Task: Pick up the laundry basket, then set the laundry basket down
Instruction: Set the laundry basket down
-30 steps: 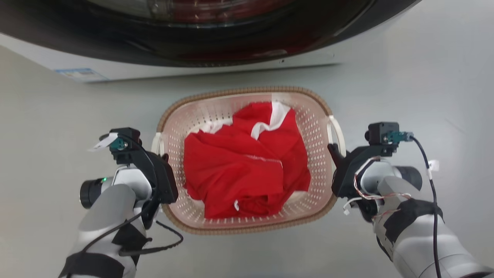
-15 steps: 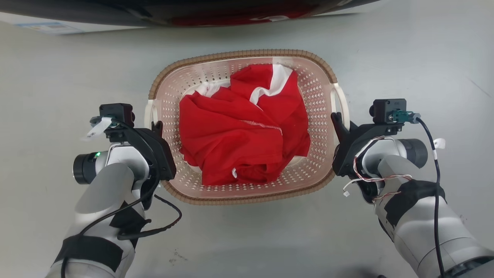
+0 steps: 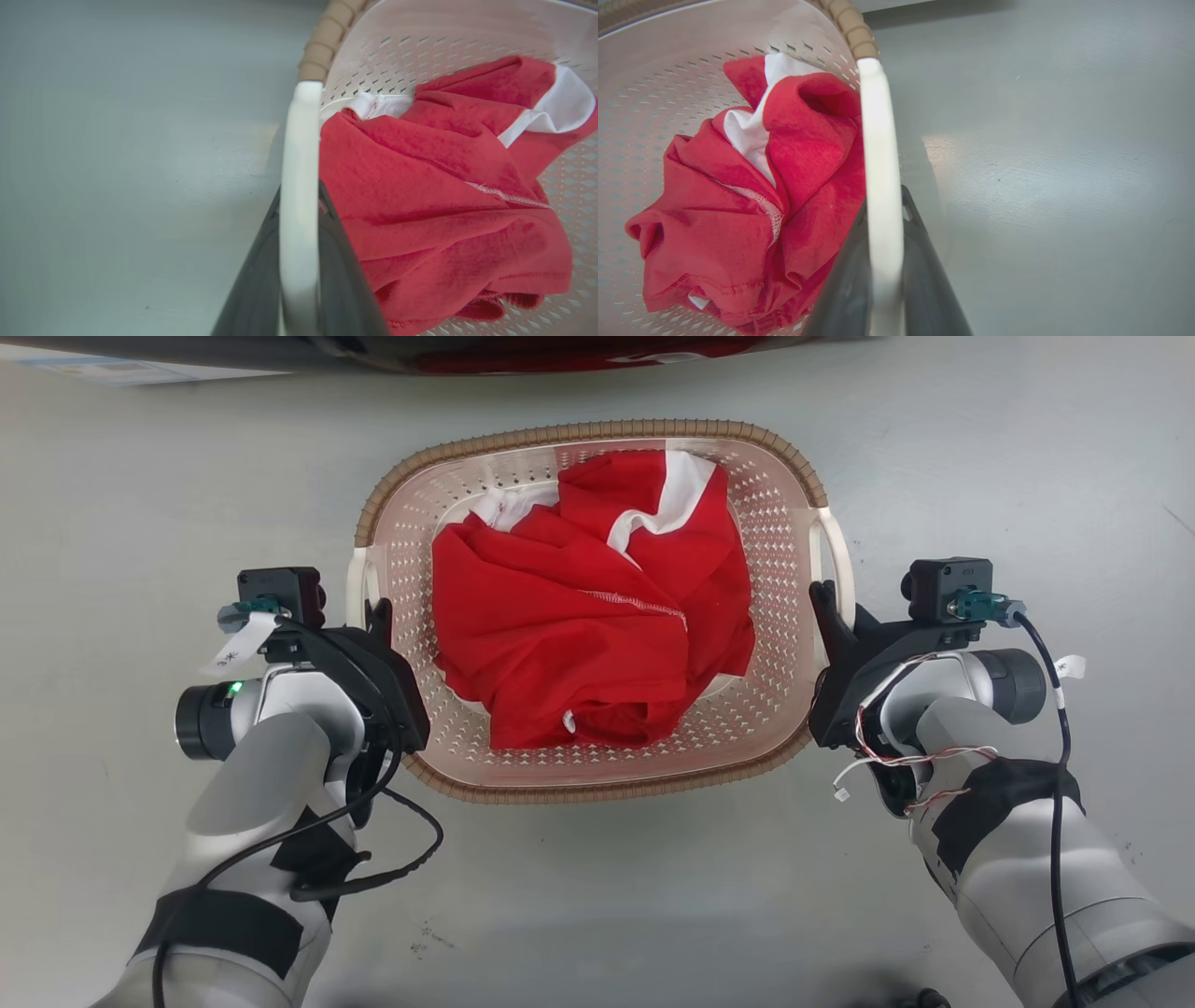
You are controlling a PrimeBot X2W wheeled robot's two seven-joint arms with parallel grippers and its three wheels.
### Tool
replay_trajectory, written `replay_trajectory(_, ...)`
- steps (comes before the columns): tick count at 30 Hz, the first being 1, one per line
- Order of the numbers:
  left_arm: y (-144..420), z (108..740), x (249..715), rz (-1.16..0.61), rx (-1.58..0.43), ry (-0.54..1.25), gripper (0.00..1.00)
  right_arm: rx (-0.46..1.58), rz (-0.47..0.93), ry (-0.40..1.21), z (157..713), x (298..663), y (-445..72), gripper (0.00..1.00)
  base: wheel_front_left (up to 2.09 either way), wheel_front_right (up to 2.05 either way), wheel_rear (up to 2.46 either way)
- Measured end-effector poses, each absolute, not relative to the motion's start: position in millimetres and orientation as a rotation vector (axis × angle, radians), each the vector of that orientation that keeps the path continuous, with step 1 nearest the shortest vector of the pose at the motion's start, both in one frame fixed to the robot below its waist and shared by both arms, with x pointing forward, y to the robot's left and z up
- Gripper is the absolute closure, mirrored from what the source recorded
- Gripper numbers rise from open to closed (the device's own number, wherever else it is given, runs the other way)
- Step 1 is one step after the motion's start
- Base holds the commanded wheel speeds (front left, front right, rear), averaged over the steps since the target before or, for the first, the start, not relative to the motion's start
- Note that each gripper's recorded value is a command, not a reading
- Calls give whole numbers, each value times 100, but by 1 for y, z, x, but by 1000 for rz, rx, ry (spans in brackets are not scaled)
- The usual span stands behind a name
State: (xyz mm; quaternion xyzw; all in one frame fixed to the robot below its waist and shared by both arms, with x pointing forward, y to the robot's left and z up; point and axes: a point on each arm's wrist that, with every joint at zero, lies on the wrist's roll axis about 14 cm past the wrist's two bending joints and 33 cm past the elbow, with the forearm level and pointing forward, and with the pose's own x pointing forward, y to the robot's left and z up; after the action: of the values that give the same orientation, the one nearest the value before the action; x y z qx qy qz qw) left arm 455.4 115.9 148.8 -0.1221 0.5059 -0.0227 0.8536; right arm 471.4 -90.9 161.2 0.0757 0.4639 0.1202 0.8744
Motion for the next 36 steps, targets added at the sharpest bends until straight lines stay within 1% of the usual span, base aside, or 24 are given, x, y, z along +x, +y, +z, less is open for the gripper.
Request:
replay_trajectory(17, 113, 144, 448, -58, -270, 1087, 100, 153, 243, 981, 155, 465, -93, 100, 0, 0, 0)
replay_trajectory(24, 113, 144, 451, -54, -283, 1085, 100, 149, 247, 972, 156, 470, -92, 100, 0, 0, 0)
replay_trajectory(25, 114, 144, 451, -51, -285, 1085, 96, 149, 250, 969, 156, 470, -92, 100, 0, 0, 0)
replay_trajectory(26, 114, 145, 451, -48, -290, 1085, 56, 149, 252, 965, 156, 470, -91, 72, 0, 0, 0)
replay_trajectory(27, 114, 145, 450, -49, -295, 1086, 4, 149, 255, 965, 156, 471, -91, 20, 0, 0, 0)
replay_trajectory(28, 117, 144, 450, -46, -292, 1090, 0, 144, 257, 965, 156, 471, -92, 0, 0, 0, 0)
replay_trajectory(32, 128, 147, 451, -28, -280, 1084, 0, 123, 253, 947, 159, 475, -101, 0, 0, 0, 0)
replay_trajectory(36, 127, 154, 454, -33, -286, 1066, 0, 124, 255, 915, 168, 481, -100, 0, 0, 0, 0)
